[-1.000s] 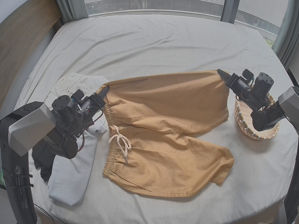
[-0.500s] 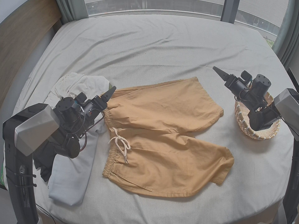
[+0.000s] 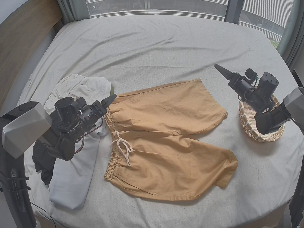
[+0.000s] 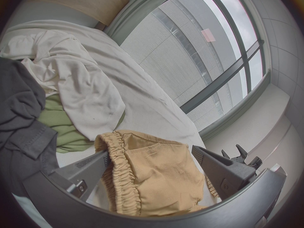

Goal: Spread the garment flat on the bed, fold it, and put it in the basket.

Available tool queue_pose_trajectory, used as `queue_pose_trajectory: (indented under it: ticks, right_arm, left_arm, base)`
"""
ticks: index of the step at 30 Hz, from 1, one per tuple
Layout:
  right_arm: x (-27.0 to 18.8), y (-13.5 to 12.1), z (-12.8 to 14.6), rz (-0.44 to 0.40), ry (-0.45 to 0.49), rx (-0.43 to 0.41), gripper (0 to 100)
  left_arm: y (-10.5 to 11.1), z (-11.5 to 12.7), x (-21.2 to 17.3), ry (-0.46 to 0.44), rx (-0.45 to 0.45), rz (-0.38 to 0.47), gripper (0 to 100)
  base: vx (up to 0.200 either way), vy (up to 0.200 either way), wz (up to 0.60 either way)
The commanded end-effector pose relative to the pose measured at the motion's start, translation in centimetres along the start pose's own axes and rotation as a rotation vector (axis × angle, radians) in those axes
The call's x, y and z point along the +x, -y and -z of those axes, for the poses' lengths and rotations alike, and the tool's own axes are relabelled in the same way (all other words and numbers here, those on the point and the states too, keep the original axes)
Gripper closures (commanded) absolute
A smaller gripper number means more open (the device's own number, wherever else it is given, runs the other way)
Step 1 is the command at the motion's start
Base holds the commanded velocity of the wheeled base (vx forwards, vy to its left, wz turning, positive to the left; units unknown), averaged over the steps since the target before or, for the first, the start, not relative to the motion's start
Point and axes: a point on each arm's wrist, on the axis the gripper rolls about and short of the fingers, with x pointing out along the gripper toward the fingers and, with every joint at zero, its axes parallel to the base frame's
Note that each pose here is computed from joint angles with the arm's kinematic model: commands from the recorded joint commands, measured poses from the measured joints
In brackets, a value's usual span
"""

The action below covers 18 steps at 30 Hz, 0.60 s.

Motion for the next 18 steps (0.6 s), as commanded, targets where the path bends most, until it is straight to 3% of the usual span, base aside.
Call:
queue_pose_trajectory:
  ticks: [1, 18]
  right_arm:
    - [-1.8, -2.0, -1.1, -0.007, 0.001, -0.034, 0]
    - [-8.2, -4.5, 0.8, 0.028, -0.074, -0.002, 0]
  left_arm:
    - [0.6, -1.6, -2.0, 0.023, 0.000, -0.035, 0]
    - [3.0, -0.5, -9.1, -0.042, -0.013, -0.059, 0]
  base:
    - [0.000, 0.000, 0.00]
    - [0.000, 0.000, 0.00]
